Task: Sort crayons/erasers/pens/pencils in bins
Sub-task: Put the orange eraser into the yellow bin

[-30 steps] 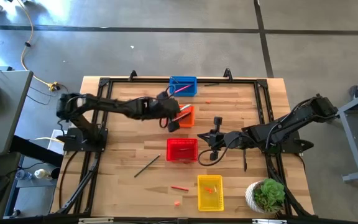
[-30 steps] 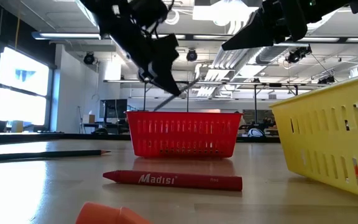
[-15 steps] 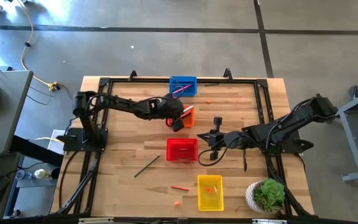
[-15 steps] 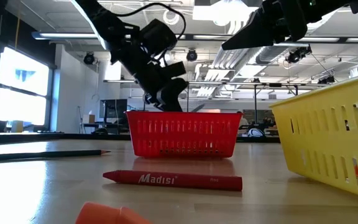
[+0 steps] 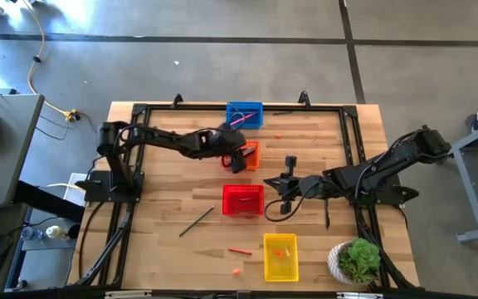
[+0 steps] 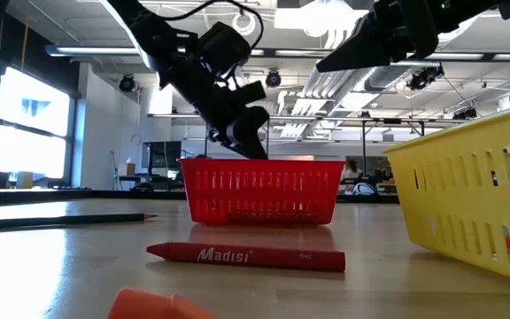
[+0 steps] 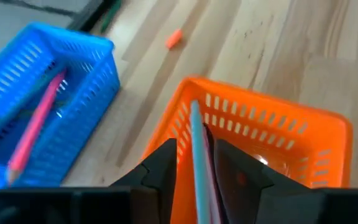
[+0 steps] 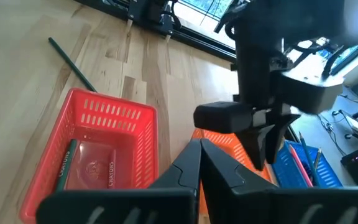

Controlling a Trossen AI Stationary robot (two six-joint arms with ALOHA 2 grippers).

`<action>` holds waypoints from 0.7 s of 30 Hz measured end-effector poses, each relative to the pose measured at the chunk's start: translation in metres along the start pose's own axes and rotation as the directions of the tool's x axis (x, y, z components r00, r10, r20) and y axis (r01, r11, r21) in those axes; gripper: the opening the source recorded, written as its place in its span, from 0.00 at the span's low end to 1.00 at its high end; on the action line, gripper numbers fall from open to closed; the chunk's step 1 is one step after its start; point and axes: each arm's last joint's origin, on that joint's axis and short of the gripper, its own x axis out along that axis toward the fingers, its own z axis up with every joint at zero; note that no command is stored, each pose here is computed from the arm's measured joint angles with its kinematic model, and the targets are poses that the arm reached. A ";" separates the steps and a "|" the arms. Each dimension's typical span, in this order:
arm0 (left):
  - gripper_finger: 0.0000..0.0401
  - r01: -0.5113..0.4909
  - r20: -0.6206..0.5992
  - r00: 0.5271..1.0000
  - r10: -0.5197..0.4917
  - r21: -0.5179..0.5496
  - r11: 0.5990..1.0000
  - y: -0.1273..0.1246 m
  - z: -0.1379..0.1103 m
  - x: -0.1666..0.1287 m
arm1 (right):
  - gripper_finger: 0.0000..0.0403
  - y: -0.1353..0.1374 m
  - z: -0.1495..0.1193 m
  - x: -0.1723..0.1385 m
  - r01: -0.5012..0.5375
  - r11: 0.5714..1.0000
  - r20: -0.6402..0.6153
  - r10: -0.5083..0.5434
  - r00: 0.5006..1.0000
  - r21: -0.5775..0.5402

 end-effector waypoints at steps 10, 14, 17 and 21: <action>0.14 0.045 0.177 0.982 -0.059 0.083 0.996 -0.025 -0.003 -0.035 | 0.00 0.001 -0.001 0.000 -0.003 1.000 -0.011 0.003 1.000 0.009; 0.06 0.081 0.277 0.955 -0.102 0.086 0.993 -0.035 -0.027 -0.047 | 0.00 0.002 -0.001 -0.001 -0.009 1.000 -0.013 0.009 1.000 0.005; 0.02 0.105 0.371 0.920 -0.129 0.083 0.991 -0.041 -0.044 -0.061 | 0.00 0.006 0.001 -0.004 -0.020 1.000 0.005 0.020 1.000 0.003; 0.01 0.133 0.482 0.860 -0.168 0.105 0.986 -0.045 -0.064 -0.079 | 0.00 0.012 0.004 -0.008 -0.039 0.999 0.031 0.039 0.999 -0.007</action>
